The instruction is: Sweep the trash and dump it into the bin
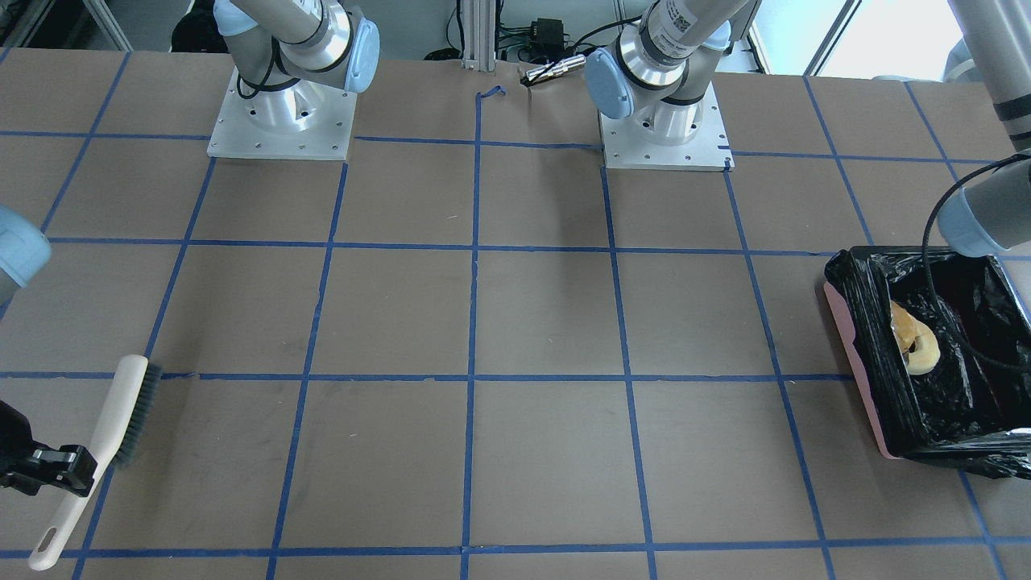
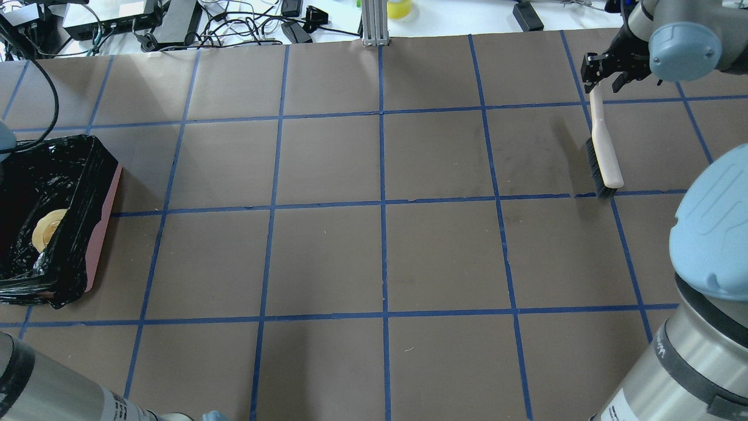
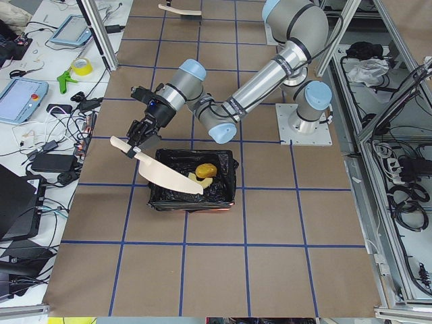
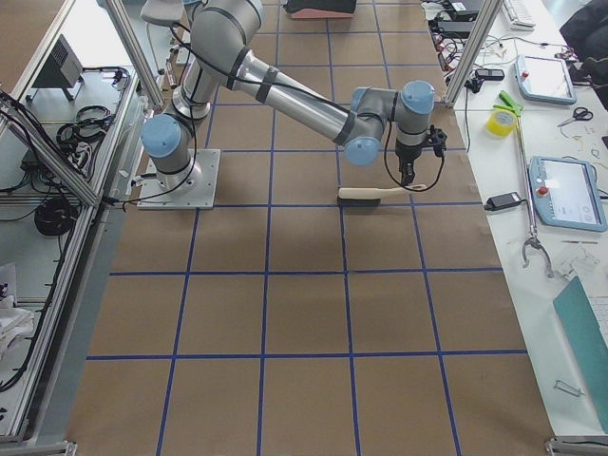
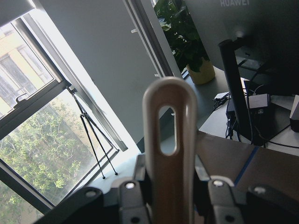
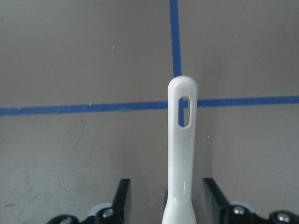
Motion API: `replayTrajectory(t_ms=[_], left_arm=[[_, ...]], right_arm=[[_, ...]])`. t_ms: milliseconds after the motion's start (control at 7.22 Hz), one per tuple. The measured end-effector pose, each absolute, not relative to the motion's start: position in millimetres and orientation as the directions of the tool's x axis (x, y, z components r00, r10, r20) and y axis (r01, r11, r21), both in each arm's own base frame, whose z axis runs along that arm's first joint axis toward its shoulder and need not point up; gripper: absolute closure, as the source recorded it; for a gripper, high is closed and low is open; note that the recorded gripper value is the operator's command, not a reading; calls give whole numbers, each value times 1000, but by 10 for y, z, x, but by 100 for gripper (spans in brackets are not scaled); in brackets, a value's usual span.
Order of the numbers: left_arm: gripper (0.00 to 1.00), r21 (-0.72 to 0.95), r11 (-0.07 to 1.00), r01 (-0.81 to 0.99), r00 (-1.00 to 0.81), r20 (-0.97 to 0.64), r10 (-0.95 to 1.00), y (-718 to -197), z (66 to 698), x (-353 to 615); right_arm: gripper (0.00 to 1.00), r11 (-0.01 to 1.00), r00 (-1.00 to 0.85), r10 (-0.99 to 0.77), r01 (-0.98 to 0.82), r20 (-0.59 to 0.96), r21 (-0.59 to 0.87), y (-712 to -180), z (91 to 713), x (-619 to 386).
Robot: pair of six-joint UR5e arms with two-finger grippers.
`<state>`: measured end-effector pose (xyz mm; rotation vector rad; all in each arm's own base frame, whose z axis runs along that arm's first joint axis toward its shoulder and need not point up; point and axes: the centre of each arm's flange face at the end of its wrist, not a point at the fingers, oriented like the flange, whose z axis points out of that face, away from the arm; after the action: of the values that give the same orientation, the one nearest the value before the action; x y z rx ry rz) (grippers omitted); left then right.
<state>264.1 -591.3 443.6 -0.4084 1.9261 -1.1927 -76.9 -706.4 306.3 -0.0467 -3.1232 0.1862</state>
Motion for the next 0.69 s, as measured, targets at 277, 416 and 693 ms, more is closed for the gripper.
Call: replayTrajectory(t_ms=[277, 416, 693], left_arm=[[100, -825, 499, 266, -564, -553, -613, -5826, 4494, 2446], [100, -807, 493, 324, -533, -586, -610, -5770, 4494, 2384], [100, -787, 493, 371, -506, -616, -604, -5714, 4508, 2317]], right_arm=[[37, 998, -1000, 11, 12, -8, -66, -6760, 3660, -330], [37, 999, -1000, 7, 7, -14, -47, -6545, 4007, 63], [35, 999, -1000, -15, -14, -20, -32, -6037, 4628, 716]])
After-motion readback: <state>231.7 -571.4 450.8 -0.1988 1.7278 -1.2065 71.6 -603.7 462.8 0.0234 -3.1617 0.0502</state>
